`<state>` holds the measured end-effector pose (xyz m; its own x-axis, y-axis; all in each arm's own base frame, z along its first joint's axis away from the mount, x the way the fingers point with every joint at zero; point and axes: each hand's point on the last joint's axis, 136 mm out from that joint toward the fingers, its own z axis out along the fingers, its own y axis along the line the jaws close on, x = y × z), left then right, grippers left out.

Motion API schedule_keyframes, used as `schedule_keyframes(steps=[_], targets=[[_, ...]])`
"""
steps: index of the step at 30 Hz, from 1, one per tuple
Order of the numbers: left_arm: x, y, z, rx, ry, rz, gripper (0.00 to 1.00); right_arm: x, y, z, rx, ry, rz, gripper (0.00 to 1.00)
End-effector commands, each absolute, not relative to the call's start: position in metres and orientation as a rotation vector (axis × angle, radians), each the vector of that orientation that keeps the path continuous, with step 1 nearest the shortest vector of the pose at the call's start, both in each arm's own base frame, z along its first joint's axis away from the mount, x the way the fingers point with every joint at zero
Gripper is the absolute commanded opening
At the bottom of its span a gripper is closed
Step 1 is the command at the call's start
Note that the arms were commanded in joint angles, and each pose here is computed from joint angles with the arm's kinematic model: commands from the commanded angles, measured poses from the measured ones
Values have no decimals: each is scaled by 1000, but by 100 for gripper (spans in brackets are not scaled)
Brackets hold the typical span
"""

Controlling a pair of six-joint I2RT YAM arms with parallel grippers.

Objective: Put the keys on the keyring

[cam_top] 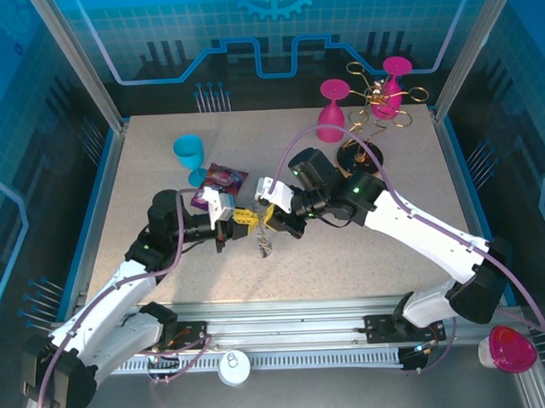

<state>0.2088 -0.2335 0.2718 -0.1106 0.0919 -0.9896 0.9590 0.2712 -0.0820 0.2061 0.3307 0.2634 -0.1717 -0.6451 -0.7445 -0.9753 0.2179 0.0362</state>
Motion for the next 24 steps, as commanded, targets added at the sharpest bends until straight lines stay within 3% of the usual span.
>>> schedule_keyframes(steps=[1, 18, 20, 22, 24], targets=[[203, -233, 276, 1062, 1433, -1014, 0, 207, 337, 288, -1479, 1803, 693, 0], [207, -229, 255, 1110, 1526, -936, 0, 207, 323, 304, -1474, 1744, 597, 0], [211, -228, 254, 1101, 1536, -910, 15, 209, 316, 297, -1488, 1775, 536, 0], [212, -227, 254, 1094, 1537, -904, 44, 213, 309, 292, -1493, 1802, 479, 0], [215, -226, 257, 1068, 1539, -888, 58, 217, 304, 289, -1484, 1820, 436, 0]])
